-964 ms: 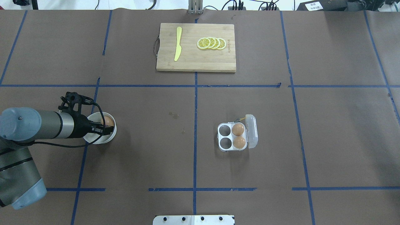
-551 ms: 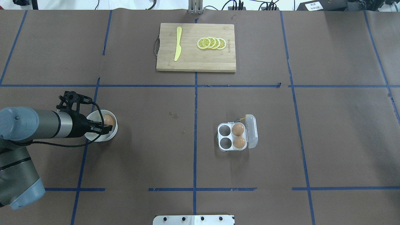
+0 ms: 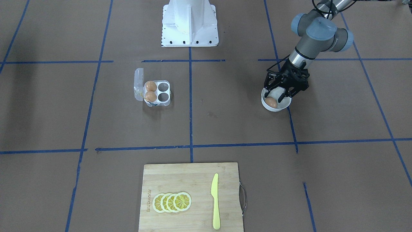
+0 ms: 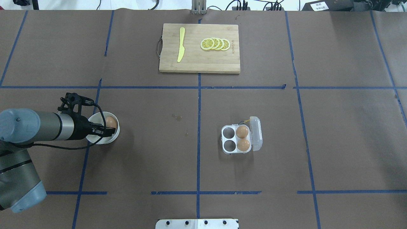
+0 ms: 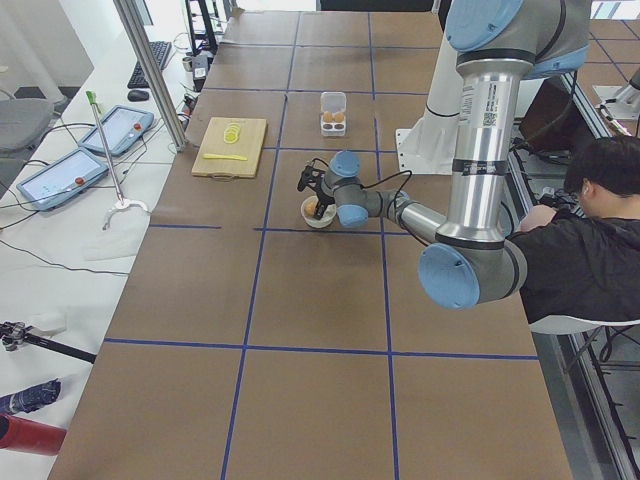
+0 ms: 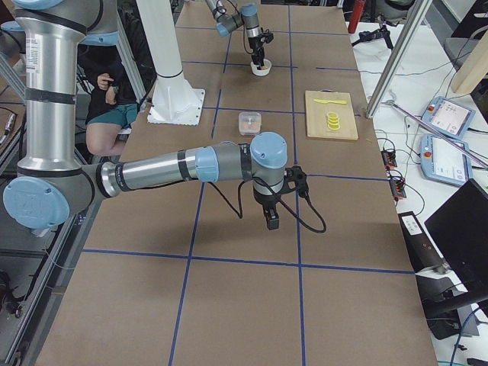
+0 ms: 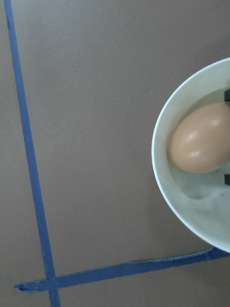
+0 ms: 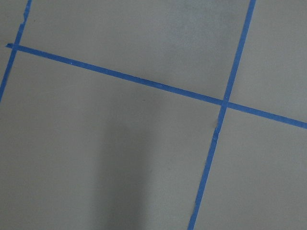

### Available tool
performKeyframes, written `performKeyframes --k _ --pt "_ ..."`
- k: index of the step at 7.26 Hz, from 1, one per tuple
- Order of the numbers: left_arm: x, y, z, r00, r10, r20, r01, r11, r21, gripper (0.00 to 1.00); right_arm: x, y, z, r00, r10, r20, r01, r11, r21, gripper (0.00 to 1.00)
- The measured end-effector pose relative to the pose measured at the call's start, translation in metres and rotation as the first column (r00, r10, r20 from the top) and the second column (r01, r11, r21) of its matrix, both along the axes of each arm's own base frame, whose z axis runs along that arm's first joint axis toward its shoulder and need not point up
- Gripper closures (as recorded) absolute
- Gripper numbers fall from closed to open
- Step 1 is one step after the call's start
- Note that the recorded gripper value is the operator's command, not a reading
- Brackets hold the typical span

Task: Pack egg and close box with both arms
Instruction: 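Lower the left gripper into the bowl around the brown egg, then close the left gripper on the brown egg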

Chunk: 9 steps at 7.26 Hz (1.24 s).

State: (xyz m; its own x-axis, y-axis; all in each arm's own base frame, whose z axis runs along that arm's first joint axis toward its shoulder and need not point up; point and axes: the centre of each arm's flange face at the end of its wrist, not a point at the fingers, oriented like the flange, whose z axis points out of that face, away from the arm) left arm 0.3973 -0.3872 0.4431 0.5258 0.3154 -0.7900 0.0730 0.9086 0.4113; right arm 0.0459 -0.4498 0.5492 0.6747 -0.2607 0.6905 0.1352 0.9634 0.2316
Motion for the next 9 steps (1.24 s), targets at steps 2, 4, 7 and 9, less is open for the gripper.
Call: performKeyframes --k 2,4,7,9 --pt "-0.004 -0.002 0.001 1.000 -0.007 0.001 0.007 1.000 -0.003 0.26 0.000 0.000 0.000 1.000 0.000 0.000 0.000 1.000 0.000 0.00" --pt "-0.009 -0.006 -0.001 1.000 -0.025 -0.005 0.025 1.000 -0.008 0.26 0.000 0.000 0.000 1.000 0.000 0.000 0.000 1.000 0.000 0.00" --pt "-0.016 -0.006 -0.008 0.997 -0.071 -0.036 0.068 0.996 -0.066 0.33 0.000 0.000 0.000 1.000 0.000 0.000 0.000 1.000 0.000 0.00" --pt "-0.016 -0.007 -0.008 0.992 -0.117 -0.055 0.109 0.985 -0.137 0.34 0.000 0.000 0.001 1.000 0.000 0.000 0.000 1.000 -0.002 0.00"
